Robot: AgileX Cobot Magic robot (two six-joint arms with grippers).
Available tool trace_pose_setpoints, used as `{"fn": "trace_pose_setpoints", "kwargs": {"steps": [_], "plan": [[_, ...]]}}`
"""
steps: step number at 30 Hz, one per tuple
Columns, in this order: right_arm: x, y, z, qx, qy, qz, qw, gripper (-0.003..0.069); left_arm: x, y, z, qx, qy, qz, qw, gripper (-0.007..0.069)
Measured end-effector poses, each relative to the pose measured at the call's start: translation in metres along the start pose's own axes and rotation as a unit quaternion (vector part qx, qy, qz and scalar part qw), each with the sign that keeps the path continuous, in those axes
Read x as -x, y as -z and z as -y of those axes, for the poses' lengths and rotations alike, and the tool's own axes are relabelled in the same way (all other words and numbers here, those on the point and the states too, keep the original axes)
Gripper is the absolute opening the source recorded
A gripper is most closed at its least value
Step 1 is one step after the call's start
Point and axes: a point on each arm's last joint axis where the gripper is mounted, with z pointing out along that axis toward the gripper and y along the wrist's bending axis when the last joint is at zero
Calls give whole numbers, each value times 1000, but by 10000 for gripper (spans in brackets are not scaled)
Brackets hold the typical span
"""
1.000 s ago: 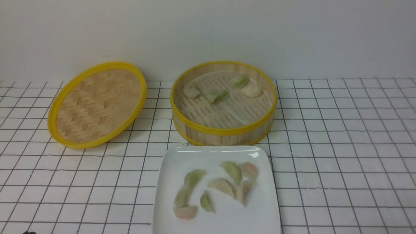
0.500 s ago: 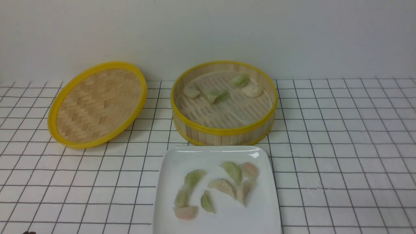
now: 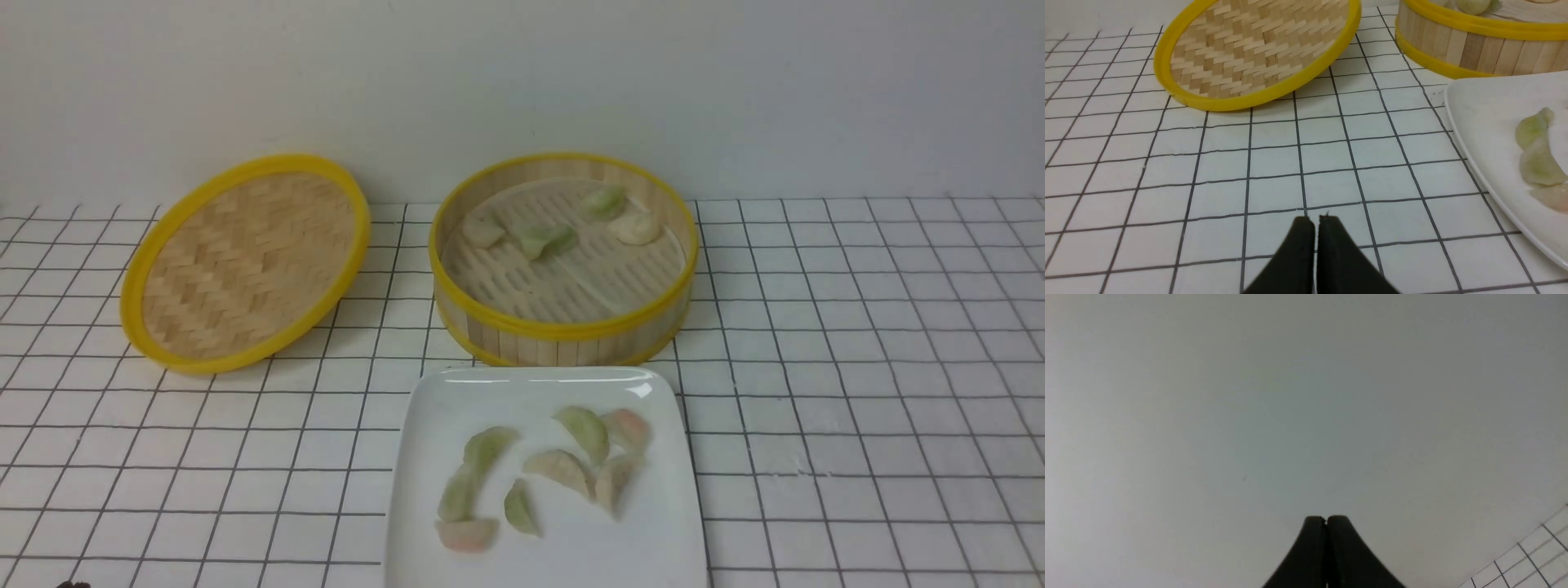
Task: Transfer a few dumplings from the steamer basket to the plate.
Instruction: Use the right arm to grab a dumpling from inside the steamer
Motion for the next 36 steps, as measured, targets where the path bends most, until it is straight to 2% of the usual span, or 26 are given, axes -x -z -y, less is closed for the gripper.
{"fn": "trace_pose_setpoints", "kwargs": {"steps": [3, 4, 6, 10, 12, 13, 14, 15, 19, 27, 31, 32, 36], "plan": [[19, -23, -31, 6, 70, -87, 994, -15, 0, 0, 0, 0, 0, 0, 1000, -6], [24, -46, -41, -4, 100, -155, 983, -15, 0, 0, 0, 0, 0, 0, 1000, -6], [31, -84, -58, -12, 144, -269, 952, -15, 0, 0, 0, 0, 0, 0, 1000, -6], [24, -153, -61, -31, 153, -428, 890, -15, 0, 0, 0, 0, 0, 0, 1000, -6], [9, -198, -52, -46, 141, -514, 845, -15, 0, 0, 0, 0, 0, 0, 1000, -6], [11, -198, -55, -44, 143, -514, 844, -15, 0, 0, 0, 0, 0, 0, 1000, -6], [-2, -226, -47, -53, 136, -559, 816, -15, 0, 0, 0, 0, 0, 0, 1000, -6], [-11, -247, -43, -57, 136, -580, 801, -13, 0, 0, 0, 0, 0, 0, 1000, -6], [-54, -309, -44, -68, 162, -609, 773, -13, 0, 0, 0, 0, 0, 0, 1000, -6], [-136, -371, -68, -50, 279, -610, 740, -8, 0, 0, 0, 0, 0, 0, 1000, -6], [-184, -392, -63, -48, 324, -610, 721, 4, 0, 0, 0, 0, 0, 0, 1000, -6], [-183, -393, -64, -47, 326, -607, 723, 4, 0, 0, 0, 0, 0, 0, 1000, -6], [-221, -412, -45, -60, 364, -601, 709, 43, 0, 0, 0, 0, 0, 0, 1000, -6]]}}
